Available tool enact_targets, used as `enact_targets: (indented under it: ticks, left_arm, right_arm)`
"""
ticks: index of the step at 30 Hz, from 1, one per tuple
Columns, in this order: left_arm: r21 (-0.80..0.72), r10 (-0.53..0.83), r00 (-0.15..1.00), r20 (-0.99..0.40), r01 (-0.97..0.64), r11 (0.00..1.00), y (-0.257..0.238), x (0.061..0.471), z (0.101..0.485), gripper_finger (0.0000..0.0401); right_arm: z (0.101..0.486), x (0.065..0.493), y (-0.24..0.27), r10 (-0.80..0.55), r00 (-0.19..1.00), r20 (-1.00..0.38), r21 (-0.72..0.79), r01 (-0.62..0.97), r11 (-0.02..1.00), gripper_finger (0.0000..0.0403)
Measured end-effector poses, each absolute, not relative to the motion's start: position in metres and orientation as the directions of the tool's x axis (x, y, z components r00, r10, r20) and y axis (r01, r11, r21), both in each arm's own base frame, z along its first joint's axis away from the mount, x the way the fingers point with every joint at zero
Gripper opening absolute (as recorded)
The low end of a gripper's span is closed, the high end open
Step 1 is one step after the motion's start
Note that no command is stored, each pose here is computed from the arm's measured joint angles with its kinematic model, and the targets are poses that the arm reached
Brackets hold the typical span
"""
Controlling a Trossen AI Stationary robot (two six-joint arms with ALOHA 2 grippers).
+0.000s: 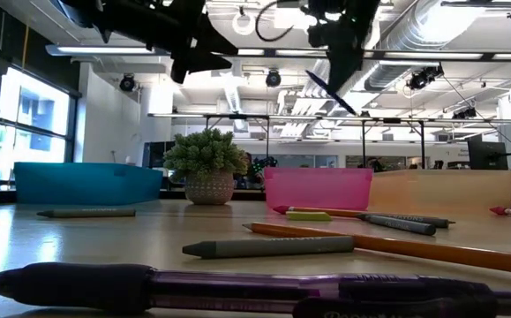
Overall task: Sort crayons/erasers/pens/pencils in bins
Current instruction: Put the blue pen into the orange bin
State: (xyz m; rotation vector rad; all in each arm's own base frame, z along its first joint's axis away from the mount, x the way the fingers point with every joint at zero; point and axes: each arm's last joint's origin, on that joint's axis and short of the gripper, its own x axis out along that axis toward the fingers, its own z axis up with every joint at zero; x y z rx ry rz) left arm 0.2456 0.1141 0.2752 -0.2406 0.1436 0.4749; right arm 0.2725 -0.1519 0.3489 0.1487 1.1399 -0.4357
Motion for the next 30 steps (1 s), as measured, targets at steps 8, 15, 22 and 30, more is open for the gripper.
enact_targets:
  ticks: [8, 15, 22, 30]
  left_arm:
    - [-0.192, 0.449, 0.873, -0.191, -0.482, 0.855, 0.115, 0.245, 0.275, 0.0177]
    - [-0.184, 0.480, 0.853, -0.207, -0.516, 0.837, 0.115, 0.245, 0.274, 0.0177]
    - [-0.170, 0.515, 0.825, -0.233, -0.556, 0.814, 0.116, 0.243, 0.271, 0.0177]
    - [-0.137, 0.502, 0.832, -0.235, -0.540, 0.830, 0.111, 0.246, 0.274, 0.0177]
  right_arm:
    - [0.340, 0.243, -0.168, -0.233, 0.232, -0.944, -0.108, 0.448, 0.887, 0.0009]
    - [0.311, 0.198, -0.167, -0.277, 0.238, -0.931, -0.104, 0.554, 0.826, 0.0009]
    - [0.294, 0.168, -0.166, -0.341, 0.264, -0.902, -0.089, 0.659, 0.747, 0.0009]
    - [0.251, 0.151, -0.175, -0.319, 0.199, -0.927, -0.076, 0.732, 0.677, 0.0013]
